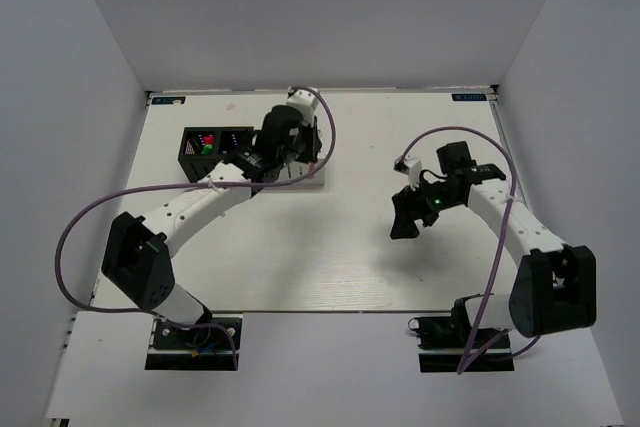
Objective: Sort the stationery into containers
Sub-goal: Place the pen in the storage box.
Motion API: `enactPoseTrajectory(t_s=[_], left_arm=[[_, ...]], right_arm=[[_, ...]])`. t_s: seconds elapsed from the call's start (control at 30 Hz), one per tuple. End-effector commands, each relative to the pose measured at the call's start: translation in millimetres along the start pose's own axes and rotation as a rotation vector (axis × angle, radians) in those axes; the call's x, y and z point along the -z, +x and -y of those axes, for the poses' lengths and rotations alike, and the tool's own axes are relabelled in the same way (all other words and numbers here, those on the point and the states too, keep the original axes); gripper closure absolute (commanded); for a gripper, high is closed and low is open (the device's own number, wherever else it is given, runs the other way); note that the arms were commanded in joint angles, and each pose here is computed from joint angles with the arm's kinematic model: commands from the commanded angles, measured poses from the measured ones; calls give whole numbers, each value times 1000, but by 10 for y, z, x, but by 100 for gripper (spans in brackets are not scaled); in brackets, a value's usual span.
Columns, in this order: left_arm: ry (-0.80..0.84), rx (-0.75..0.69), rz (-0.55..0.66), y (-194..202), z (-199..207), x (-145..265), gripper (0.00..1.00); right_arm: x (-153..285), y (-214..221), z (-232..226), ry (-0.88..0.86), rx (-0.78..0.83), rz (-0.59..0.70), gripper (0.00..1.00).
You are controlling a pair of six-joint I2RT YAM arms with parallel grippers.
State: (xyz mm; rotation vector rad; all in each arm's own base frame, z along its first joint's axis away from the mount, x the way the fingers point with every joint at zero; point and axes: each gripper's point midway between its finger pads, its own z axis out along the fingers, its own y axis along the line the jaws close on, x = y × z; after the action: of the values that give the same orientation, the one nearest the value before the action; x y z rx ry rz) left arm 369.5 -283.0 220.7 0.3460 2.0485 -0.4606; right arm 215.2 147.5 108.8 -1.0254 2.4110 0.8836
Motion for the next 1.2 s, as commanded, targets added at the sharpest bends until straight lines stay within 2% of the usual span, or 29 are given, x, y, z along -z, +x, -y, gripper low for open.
enactPoseTrajectory(t_s=[0.0, 0.07, 0.1, 0.13, 0.17, 0.2, 0.33, 0.37, 0.43, 0.47, 0.5, 0.57, 0.6, 0.63, 0.7, 0.73, 0.77, 0.87, 0.97, 1.0, 1.03, 1.07, 1.1, 1.13, 1.17], left_arm=[[66, -27, 255, -720, 22, -188, 100], [58, 3, 336, -909, -47, -304, 100], [38, 14, 349, -974, -159, -434, 100], [40, 24, 363, -1015, -172, -476, 100], [52, 39, 407, -1173, -159, -472, 100], [44, 38, 403, -1152, -203, -574, 100], [-3, 38, 399, -1071, -370, -809, 100], [-9, 42, 394, -1027, -405, -849, 100], [-39, 52, 379, -906, -528, -914, 100], [-43, 55, 380, -890, -552, -915, 100], [-44, 56, 375, -863, -563, -926, 100], [-58, 56, 353, -748, -634, -931, 100], [-60, 54, 341, -699, -642, -936, 93], [-62, 50, 327, -637, -653, -940, 81], [-62, 45, 316, -598, -662, -909, 47], [-47, 40, 314, -606, -621, -879, 37], [-50, 30, 306, -578, -637, -871, 30], [-39, 3, 318, -709, -579, -746, 17], [-34, -22, 335, -889, -515, -537, 20], [-15, -44, 376, -1068, -408, -320, 32], [-14, -57, 356, -1070, -367, -231, 55], [-8, -72, 331, -1101, -270, -38, 98], [-18, -94, 259, -992, -188, 163, 100], [-1, -100, 254, -1018, -115, 397, 100], [26, -121, 162, -777, 5, 518, 95]], right_arm=[[91, -139, -124, -20, 125, 100, 11], [103, -143, -215, -52, 156, 127, 26], [109, -141, -244, -62, 160, 128, 39], [119, -159, -262, -71, 165, 136, 58], [130, -163, -262, -70, 167, 139, 94], [131, -160, -258, -63, 176, 137, 100], [163, -176, -251, -36, 209, 161, 100], [163, -150, -250, -30, 209, 161, 98], [183, -179, -250, -18, 226, 177, 84], [176, -159, -246, -18, 222, 174, 59], [177, -166, -249, -15, 227, 176, 47], [179, -164, -239, -8, 225, 178, 31], [180, -170, -235, -5, 228, 178, 18], [181, -162, -222, 2, 225, 172, 10], [177, -179, -212, 8, 214, 178, 10], [178, -170, -204, 14, 207, 175, 10], [181, -174, -190, 20, 205, 174, 10], [188, -191, -150, 45, 180, 182, 10], [190, -208, -106, 73, 148, 181, 10], [210, -242, -51, 107, 123, 191, 10], [225, -294, -18, 132, 86, 208, 10], [255, -318, 155, 224, 63, 207, 10], [275, -376, 221, 267, -10, 235, 10], [298, -406, 277, 306, -49, 247, 10], [356, -406, 412, 394, -138, 257, 10]])
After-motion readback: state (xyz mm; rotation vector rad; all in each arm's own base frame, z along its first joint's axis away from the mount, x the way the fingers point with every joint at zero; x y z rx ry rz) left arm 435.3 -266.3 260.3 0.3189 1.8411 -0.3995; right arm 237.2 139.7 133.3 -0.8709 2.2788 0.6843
